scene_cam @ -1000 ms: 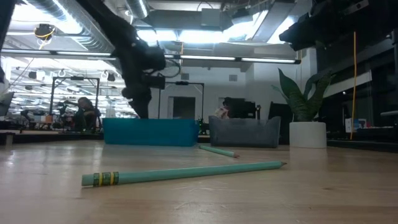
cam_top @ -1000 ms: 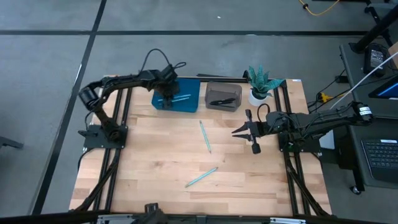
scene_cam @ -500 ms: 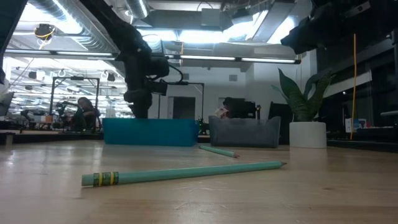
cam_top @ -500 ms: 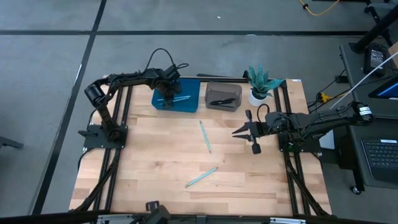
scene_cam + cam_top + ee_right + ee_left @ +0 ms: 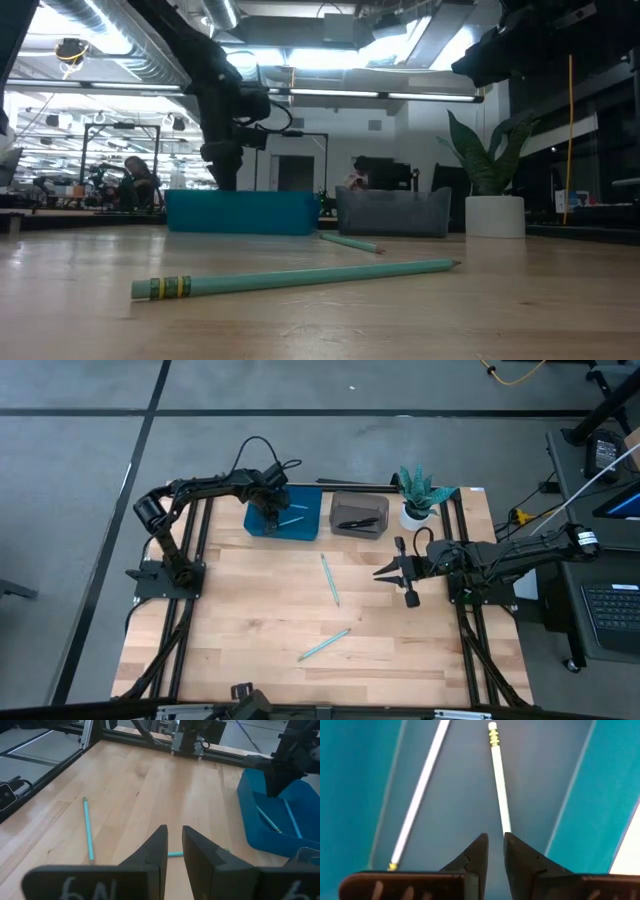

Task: Sort pens & pencils
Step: Put the light green pencil into the blue bin

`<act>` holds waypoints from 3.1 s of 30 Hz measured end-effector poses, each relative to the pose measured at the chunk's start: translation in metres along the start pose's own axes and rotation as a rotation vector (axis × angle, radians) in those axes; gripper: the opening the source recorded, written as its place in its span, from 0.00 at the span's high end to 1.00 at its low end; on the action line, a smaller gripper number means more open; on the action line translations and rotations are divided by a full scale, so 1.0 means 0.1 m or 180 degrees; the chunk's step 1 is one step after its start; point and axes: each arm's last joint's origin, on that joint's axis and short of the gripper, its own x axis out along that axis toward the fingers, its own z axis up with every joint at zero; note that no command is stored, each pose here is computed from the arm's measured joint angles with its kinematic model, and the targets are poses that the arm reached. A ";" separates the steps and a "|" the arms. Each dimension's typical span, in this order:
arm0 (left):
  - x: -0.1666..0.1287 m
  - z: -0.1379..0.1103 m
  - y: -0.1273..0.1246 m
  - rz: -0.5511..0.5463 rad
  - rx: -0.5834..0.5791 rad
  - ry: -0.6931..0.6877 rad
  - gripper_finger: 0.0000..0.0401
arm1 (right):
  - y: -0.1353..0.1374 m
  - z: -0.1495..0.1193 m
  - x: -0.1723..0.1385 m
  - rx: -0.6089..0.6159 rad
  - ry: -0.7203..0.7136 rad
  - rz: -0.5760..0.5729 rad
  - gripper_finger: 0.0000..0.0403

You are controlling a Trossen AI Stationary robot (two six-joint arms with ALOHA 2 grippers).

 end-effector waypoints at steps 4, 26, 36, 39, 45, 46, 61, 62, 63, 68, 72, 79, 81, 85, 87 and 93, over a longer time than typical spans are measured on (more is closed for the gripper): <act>-0.14 0.00 -0.01 0.0016 0.0006 -0.0146 0.88 | 0.00 0.00 0.00 0.0000 0.0000 0.0000 0.85; -0.73 -0.46 -0.78 -0.0796 0.0579 -0.2694 0.89 | 0.00 0.02 0.00 -0.0041 -0.0072 -0.0009 0.85; -0.70 -0.67 -1.16 -0.0895 0.0914 -0.3136 0.93 | -0.02 0.00 0.29 0.0029 -0.0187 -0.0072 0.85; -0.68 -0.71 -1.21 -0.0873 0.0959 -0.3196 0.93 | -0.03 -0.05 0.45 0.0133 -0.0189 -0.0089 0.85; -0.51 -0.83 -1.30 -0.0888 0.1029 -0.3403 0.95 | -0.04 -0.11 0.71 0.0281 -0.0137 -0.0252 0.85; -0.48 -0.85 -1.31 -0.0908 0.1000 -0.3449 0.95 | -0.04 -0.10 0.75 0.0279 -0.0125 -0.0256 0.85; -0.22 -1.08 -1.42 -0.1096 0.0918 -0.3338 0.98 | -0.12 0.02 0.97 0.0653 -0.0095 -0.0491 0.85; -0.22 -1.08 -1.44 -0.1108 0.0939 -0.3340 0.98 | -0.14 0.00 0.97 0.0765 -0.0057 -0.0568 0.85; -0.22 -1.08 -1.45 -0.1122 0.0957 -0.3342 0.97 | -0.16 -0.02 0.97 0.0805 -0.0019 -0.0607 0.85; -0.23 -1.08 -1.50 -0.1196 0.1031 -0.3346 0.94 | -0.21 -0.05 0.97 0.0979 0.0059 -0.0711 0.81; -0.23 -1.08 -1.55 -0.1253 0.1095 -0.3344 0.92 | -0.21 -0.07 0.96 0.1108 0.0097 -0.0759 0.76; -0.23 -1.08 -1.56 -0.1262 0.1104 -0.3344 0.89 | -0.24 0.06 1.07 0.1353 0.0653 -0.0835 0.71; -0.23 -1.08 -1.56 -0.1263 0.1102 -0.3340 0.89 | -0.26 0.16 1.15 0.1392 0.0734 -0.0845 0.71; -0.23 -1.08 -1.56 -0.1273 0.1095 -0.3318 0.91 | -0.28 0.25 1.33 0.1543 0.1080 -0.0903 0.71; -0.23 -1.08 -1.56 -0.1281 0.1092 -0.3317 0.92 | -0.29 0.26 1.41 0.1609 0.1230 -0.0934 0.71; -0.22 -1.09 -1.56 -0.1297 0.1086 -0.3289 0.95 | -0.31 0.32 1.62 0.1958 0.1488 -0.1063 0.71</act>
